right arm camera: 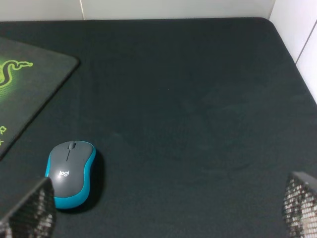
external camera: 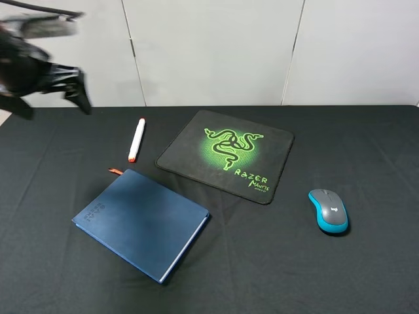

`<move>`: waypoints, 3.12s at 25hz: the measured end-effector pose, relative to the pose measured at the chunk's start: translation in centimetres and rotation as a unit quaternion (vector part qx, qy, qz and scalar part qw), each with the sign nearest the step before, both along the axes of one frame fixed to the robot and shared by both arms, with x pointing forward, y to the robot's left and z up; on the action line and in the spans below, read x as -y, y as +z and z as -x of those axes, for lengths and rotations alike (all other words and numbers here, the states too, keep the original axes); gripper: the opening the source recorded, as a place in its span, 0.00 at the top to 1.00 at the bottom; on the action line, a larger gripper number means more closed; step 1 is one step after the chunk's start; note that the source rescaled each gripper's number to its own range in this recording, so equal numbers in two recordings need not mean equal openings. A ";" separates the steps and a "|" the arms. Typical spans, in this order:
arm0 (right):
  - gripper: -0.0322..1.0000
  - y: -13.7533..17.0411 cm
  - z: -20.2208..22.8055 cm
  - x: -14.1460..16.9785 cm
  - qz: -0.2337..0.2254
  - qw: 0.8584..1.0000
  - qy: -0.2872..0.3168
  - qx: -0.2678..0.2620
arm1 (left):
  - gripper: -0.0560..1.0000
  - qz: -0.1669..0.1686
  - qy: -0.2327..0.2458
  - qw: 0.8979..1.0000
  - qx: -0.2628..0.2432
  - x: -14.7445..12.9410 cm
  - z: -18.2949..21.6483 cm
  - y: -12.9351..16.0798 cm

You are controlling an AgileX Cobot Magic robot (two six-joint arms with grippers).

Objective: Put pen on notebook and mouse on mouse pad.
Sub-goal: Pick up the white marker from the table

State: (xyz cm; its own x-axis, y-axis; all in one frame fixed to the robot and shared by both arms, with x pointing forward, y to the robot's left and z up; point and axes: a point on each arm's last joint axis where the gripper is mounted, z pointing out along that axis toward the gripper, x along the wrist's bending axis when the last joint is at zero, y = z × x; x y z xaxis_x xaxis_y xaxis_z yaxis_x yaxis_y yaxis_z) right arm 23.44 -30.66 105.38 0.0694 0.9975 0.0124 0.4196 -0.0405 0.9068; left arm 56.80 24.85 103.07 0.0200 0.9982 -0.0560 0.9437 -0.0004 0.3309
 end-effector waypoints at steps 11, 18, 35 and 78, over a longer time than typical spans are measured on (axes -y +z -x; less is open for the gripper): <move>0.00 0.0 0.0 0.0 0.000 1.000 0.000 0.000 | 0.00 0.017 0.022 0.999 -0.036 5.6 -7.3 -5.5; 0.00 0.0 0.0 0.0 0.000 1.000 0.000 0.000 | 0.00 0.013 0.040 0.998 -0.050 7.3 -10.7 -7.7; 0.00 0.0 0.0 0.0 0.000 1.000 0.000 0.000 | 0.00 -0.023 0.052 0.994 -0.097 8.4 -13.0 -12.3; 0.00 0.0 0.0 0.0 0.000 1.000 0.000 0.000 | 0.95 -0.023 0.075 0.991 -0.111 8.6 -13.2 -15.1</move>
